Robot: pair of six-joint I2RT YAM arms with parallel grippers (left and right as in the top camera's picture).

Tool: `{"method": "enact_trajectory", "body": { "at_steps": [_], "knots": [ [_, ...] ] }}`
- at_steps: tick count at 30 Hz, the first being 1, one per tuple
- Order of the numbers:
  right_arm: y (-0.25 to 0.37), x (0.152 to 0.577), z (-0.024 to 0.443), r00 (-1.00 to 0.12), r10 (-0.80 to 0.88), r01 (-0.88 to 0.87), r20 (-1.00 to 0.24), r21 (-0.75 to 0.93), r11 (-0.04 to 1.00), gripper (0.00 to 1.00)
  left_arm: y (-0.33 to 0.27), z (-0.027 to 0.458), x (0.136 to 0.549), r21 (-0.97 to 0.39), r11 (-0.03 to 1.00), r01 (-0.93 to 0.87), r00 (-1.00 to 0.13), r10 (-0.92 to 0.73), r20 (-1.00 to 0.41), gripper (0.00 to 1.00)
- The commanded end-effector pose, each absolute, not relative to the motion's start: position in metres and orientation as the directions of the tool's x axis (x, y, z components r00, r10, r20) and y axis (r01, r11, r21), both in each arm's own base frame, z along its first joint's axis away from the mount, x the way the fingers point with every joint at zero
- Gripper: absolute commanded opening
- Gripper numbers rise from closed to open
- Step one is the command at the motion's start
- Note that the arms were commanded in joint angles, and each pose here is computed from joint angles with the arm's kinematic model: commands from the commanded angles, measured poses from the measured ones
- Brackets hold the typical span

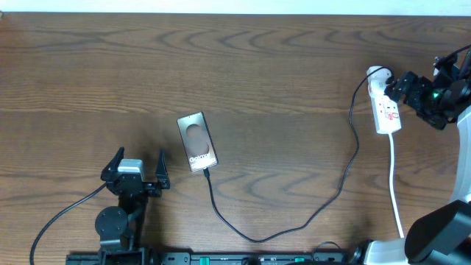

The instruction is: Plug charger to phone and switch on socket

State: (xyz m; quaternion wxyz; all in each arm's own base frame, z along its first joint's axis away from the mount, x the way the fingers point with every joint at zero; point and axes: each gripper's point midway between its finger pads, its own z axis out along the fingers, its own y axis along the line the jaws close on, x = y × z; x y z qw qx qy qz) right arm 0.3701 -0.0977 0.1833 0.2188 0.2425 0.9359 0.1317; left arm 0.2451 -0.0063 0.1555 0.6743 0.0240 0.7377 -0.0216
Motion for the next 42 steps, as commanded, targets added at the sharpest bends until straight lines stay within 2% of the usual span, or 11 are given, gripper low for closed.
{"method": "enact_trajectory", "body": {
  "at_steps": [1,8,12,17,21,28,32,36,42],
  "knots": [
    [-0.094,0.371,0.19,-0.784,0.506,0.384,-0.36,0.359,0.851,0.99,-0.015,0.141,0.243,-0.005,0.994,0.113,-0.134,0.01,-0.991,0.9],
    [-0.093,0.373,0.191,-0.78,0.507,0.384,-0.367,0.359,0.85,0.99,-0.015,0.141,0.243,-0.005,0.994,0.113,-0.134,0.01,-0.991,0.9],
    [-0.08,0.388,0.193,-0.772,0.483,0.342,-0.414,0.371,0.863,0.99,-0.015,0.141,0.243,-0.005,0.994,0.113,-0.134,0.01,-0.991,0.9],
    [-0.031,0.409,0.194,-0.748,0.372,0.178,-0.549,0.374,0.91,0.99,-0.015,0.141,0.243,-0.005,0.994,0.113,-0.134,0.01,-0.991,0.91],
    [0.001,0.411,0.187,-0.694,0.288,0.078,-0.66,0.328,0.941,0.99,-0.015,0.141,0.243,-0.005,0.994,0.113,-0.134,0.01,-0.991,0.9],
    [0.038,0.382,0.169,-0.56,0.201,-0.031,-0.804,0.262,0.964,0.99,-0.015,0.141,0.243,-0.005,0.994,0.113,-0.134,0.01,-0.991,0.91],
    [0.038,0.36,0.165,-0.438,0.201,-0.068,-0.876,0.255,0.965,0.99,-0.015,0.141,0.243,-0.005,0.994,0.113,-0.134,0.01,-0.991,0.9],
    [0.028,0.326,0.153,-0.317,0.207,-0.048,-0.926,0.234,0.971,0.99,-0.015,0.141,0.243,-0.005,0.994,0.113,-0.134,0.01,-0.991,0.9],
    [0.013,0.29,0.134,-0.241,0.211,0.006,-0.947,0.216,0.976,0.99,-0.015,0.141,0.243,-0.005,0.994,0.113,-0.134,0.01,-0.991,0.9]
  ]
}}
